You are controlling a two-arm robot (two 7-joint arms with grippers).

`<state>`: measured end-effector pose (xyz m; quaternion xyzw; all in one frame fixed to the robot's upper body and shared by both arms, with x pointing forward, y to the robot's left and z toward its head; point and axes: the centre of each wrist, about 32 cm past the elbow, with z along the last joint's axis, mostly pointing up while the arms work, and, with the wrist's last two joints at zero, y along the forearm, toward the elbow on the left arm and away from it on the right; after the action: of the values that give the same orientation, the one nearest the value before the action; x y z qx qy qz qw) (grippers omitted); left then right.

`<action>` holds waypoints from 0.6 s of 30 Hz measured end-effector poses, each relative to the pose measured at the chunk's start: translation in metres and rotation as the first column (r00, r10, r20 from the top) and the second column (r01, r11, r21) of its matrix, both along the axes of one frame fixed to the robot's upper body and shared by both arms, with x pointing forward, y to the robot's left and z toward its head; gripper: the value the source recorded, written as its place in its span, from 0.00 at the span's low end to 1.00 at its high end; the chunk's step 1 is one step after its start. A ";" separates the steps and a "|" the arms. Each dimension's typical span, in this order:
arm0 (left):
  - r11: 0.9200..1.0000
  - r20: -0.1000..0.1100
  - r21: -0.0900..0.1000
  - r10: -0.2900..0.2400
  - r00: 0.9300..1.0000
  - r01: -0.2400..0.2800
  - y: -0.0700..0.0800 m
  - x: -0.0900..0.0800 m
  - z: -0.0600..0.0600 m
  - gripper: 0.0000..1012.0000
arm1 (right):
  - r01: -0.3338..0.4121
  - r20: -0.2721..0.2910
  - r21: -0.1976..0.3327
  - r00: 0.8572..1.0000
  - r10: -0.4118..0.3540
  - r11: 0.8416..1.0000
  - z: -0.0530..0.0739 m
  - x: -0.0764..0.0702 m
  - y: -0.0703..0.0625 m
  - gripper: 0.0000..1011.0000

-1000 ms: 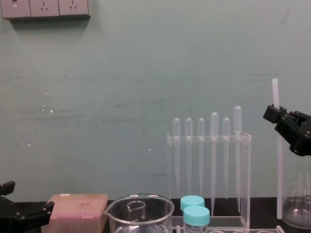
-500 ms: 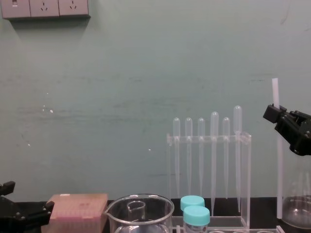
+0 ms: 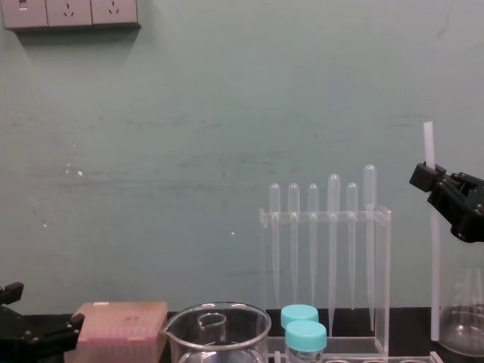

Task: Pick up the stirring rod with one hand, then place it down.

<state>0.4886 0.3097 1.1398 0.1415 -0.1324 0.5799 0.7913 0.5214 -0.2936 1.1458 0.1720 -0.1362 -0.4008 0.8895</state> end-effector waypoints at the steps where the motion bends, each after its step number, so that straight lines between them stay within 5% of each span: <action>1: 1.000 0.000 0.000 0.000 1.000 0.000 0.000 0.000 0.000 0.99 | 0.000 0.000 0.000 1.000 0.000 1.000 0.000 0.000 0.000 0.07; 18: 1.000 0.000 0.000 0.000 1.000 0.000 0.000 0.000 0.000 0.99 | 0.000 0.000 0.000 1.000 0.000 1.000 0.000 0.000 0.000 0.07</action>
<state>0.4886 0.3097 1.1398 0.1415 -0.1325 0.5799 0.7913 0.5214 -0.2937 1.1458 0.1719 -0.1362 -0.4008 0.8895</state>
